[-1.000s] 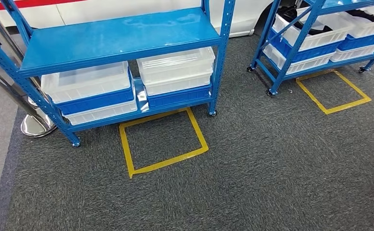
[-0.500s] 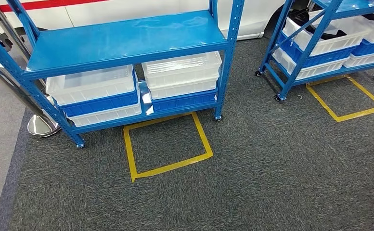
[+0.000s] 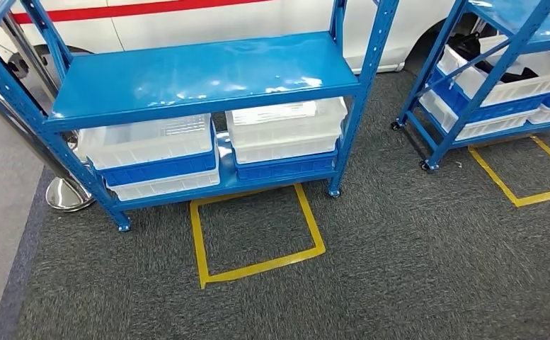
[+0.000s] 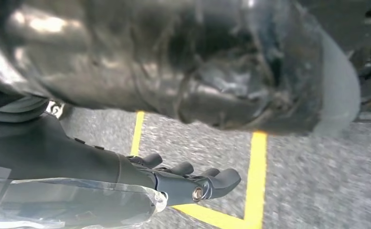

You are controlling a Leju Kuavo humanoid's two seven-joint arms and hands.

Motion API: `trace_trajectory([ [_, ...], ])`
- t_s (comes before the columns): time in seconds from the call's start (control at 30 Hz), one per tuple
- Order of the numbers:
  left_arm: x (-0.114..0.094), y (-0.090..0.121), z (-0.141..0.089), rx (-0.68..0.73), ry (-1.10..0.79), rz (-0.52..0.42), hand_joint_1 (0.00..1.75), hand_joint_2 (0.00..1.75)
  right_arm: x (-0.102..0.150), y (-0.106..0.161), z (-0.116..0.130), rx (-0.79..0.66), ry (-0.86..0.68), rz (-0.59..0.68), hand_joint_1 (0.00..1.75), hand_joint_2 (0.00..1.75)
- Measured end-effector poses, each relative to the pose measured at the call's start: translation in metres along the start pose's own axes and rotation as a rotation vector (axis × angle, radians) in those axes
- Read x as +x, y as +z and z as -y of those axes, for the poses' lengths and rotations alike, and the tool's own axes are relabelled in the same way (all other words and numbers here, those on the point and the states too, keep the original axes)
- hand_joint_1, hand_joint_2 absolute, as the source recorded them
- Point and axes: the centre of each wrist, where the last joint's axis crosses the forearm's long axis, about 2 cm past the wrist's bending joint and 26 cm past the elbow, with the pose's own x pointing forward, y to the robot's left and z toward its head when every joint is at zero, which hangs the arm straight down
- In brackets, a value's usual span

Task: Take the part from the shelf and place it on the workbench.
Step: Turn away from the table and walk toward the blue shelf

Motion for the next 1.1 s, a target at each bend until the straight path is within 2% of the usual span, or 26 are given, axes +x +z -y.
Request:
trace_trajectory([
  [0.23,0.007,-0.002,0.001,-0.004,0.004,0.009,0.0,0.0,0.003,0.0,0.0,0.003,-0.005,0.005,0.0,0.0],
  [0.57,-0.007,0.003,0.002,-0.007,0.006,-0.024,0.0,0.0,0.001,0.0,0.0,0.006,-0.005,-0.001,0.0,0.0],
  [0.77,0.002,0.0,0.001,-0.002,0.005,-0.009,0.0,0.0,0.01,0.0,0.002,0.003,0.0,0.016,0.0,0.0],
  [1.0,-0.003,0.002,0.007,-0.012,0.009,-0.018,0.0,0.0,-0.004,0.0,0.001,0.004,-0.005,-0.011,0.0,0.0],
  [1.1,0.0,0.002,0.008,-0.012,0.01,-0.015,0.0,0.0,-0.003,0.0,0.002,0.002,-0.008,-0.009,0.0,0.0],
])
